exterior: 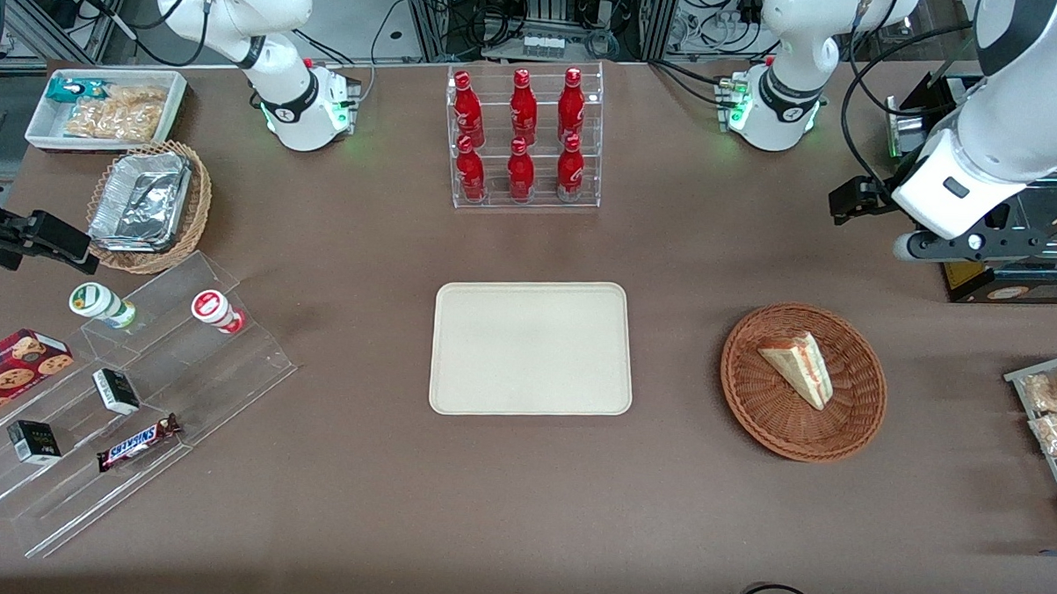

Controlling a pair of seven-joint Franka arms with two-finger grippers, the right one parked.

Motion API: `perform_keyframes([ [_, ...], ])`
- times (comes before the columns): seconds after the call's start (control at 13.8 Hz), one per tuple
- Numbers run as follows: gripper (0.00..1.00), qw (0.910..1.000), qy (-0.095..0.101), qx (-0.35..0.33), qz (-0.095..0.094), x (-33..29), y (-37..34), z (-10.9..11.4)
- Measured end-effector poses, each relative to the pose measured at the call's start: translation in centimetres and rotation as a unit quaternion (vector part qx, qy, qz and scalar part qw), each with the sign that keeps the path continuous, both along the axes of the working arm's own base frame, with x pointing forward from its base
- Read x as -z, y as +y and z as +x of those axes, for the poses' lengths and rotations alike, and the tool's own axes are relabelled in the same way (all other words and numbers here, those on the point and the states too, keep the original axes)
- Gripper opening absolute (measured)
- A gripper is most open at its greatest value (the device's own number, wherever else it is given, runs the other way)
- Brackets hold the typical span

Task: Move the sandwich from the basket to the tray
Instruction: 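Move the left gripper over the wicker basket holding the sandwich, then lower the left gripper and grasp the wrapped sandwich in the basket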

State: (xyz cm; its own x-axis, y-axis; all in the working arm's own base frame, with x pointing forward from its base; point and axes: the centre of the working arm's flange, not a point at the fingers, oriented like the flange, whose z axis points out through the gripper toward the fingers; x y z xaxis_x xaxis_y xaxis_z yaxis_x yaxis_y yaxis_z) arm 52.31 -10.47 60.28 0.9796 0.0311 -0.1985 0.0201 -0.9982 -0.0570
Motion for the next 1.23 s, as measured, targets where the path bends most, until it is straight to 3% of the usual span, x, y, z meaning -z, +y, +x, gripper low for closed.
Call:
perform_keyframes([
  [0.36,1.00,1.0000,0.005,-0.002,0.001,0.5,0.2,0.2],
  [0.58,1.00,0.9982,0.045,-0.028,0.026,5.4,1.9,2.5],
  [0.8,1.00,0.9899,0.090,-0.094,0.055,14.6,4.1,6.3],
  [1.02,1.00,0.9764,0.087,-0.184,0.071,22.8,4.5,9.4],
  [1.23,1.00,0.9592,0.063,-0.265,0.076,26.1,4.1,10.9],
])
